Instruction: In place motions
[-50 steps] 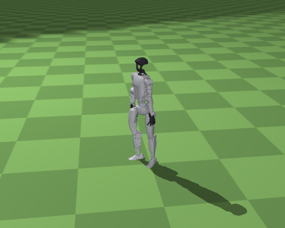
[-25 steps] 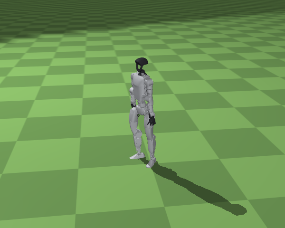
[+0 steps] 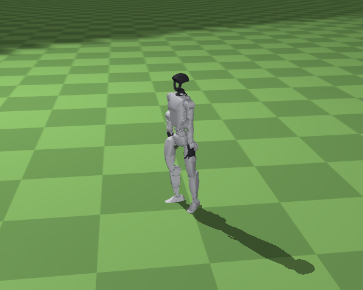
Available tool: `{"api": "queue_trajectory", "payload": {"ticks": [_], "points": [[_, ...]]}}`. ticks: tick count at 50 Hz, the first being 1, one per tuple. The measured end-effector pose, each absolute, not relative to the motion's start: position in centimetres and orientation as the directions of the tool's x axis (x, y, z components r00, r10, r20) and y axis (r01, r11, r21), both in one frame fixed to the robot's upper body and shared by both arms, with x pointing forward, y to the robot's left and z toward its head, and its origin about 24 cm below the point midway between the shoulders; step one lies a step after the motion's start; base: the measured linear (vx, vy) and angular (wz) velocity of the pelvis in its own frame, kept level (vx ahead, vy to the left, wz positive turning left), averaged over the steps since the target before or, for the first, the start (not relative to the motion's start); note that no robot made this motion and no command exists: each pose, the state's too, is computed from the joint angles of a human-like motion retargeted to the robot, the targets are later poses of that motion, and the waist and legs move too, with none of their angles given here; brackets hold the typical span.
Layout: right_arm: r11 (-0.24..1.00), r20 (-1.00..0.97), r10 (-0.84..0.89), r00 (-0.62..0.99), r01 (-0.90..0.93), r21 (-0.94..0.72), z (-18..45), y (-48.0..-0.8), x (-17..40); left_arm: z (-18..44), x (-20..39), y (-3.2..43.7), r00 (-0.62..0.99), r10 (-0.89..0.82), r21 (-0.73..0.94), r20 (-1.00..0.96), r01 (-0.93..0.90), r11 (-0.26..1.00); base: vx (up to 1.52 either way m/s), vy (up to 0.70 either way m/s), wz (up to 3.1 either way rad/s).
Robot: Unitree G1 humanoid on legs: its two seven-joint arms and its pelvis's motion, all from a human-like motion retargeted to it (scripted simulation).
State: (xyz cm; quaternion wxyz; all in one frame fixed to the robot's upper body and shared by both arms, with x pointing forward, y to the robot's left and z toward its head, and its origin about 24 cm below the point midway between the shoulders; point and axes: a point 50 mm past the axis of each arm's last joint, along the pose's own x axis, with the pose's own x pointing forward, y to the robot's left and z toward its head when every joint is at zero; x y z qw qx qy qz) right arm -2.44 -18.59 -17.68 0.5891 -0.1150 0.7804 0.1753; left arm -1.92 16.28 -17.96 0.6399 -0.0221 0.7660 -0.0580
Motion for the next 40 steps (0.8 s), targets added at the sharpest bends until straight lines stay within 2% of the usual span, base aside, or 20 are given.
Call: {"api": "queue_trajectory", "payload": {"ticks": [40], "points": [[0.904, -0.96, 0.028, -0.278, -0.402, 0.143, -17.69, -18.53, -2.03, -17.85, -2.19, 17.1, -0.196, -0.098, -0.106, -0.976, 0.031, 0.994, -0.03, 0.01, -0.02]]}}
